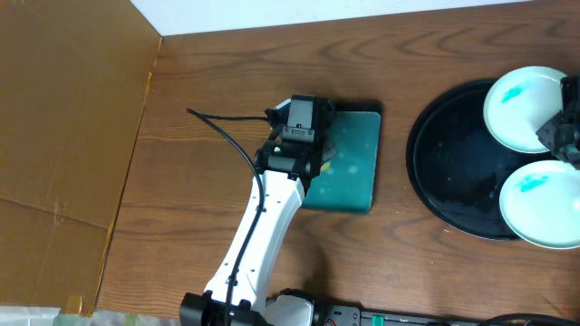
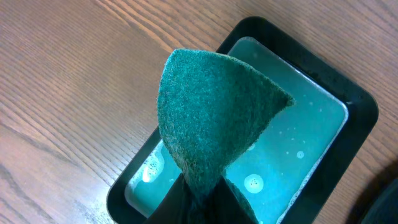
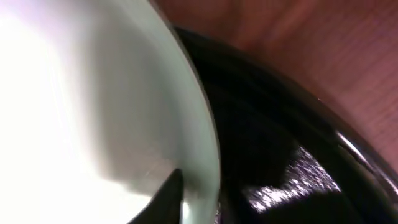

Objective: Clean dirty plates on tray and stack at the side
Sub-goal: 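Grasp the back plate rim with the right gripper and pull it forward, then carry the sponge with the left gripper onto the pulled plate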

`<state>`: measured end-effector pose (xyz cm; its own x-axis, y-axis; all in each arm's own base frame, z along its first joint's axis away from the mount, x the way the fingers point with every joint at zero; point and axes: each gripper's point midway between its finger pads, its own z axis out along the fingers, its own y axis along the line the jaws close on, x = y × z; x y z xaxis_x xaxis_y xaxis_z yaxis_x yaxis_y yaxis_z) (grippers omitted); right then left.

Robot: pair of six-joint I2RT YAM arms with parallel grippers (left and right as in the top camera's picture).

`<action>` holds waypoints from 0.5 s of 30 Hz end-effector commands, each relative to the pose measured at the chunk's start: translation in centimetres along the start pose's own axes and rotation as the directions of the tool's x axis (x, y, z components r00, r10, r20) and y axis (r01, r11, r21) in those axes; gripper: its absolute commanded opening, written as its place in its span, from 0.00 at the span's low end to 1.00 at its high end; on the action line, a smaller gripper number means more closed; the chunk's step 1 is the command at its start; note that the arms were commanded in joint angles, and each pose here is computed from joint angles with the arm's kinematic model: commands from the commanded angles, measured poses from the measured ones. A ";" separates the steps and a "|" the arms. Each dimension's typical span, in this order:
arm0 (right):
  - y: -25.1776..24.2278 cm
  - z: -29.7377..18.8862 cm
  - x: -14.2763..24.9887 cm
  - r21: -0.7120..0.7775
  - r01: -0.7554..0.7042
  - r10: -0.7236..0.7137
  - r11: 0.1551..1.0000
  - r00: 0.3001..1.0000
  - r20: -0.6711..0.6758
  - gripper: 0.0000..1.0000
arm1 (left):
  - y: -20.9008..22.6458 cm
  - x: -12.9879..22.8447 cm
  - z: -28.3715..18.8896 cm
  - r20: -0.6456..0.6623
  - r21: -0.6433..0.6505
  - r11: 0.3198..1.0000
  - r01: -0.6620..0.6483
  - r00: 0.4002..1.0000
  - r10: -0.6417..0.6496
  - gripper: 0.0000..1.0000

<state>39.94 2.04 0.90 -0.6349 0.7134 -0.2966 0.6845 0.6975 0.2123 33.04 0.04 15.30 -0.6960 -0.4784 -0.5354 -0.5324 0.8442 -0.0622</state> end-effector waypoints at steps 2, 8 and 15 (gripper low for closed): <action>0.7 0.1 -0.3 -0.004 0.081 -0.081 0.997 0.997 0.016 0.01 | 0.3 -0.1 0.1 0.004 -0.010 1.000 0.008 1.000 -0.008 0.07; 4.3 -1.4 -0.9 -0.136 0.276 -0.276 0.952 0.961 0.019 0.01 | 0.3 -0.1 0.1 0.004 -0.010 1.000 0.008 1.000 -0.008 0.07; 9.7 -4.3 4.2 -0.528 0.505 -0.604 0.683 0.797 -0.019 0.01 | -0.8 0.8 1.2 -0.050 0.027 1.000 0.003 0.999 -0.002 0.07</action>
<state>43.42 6.78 4.32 -0.8490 0.3985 -0.3470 0.2795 0.8960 0.3452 33.38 -0.43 15.13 -0.6991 -0.4829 -0.5274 -0.5226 0.8484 -0.0842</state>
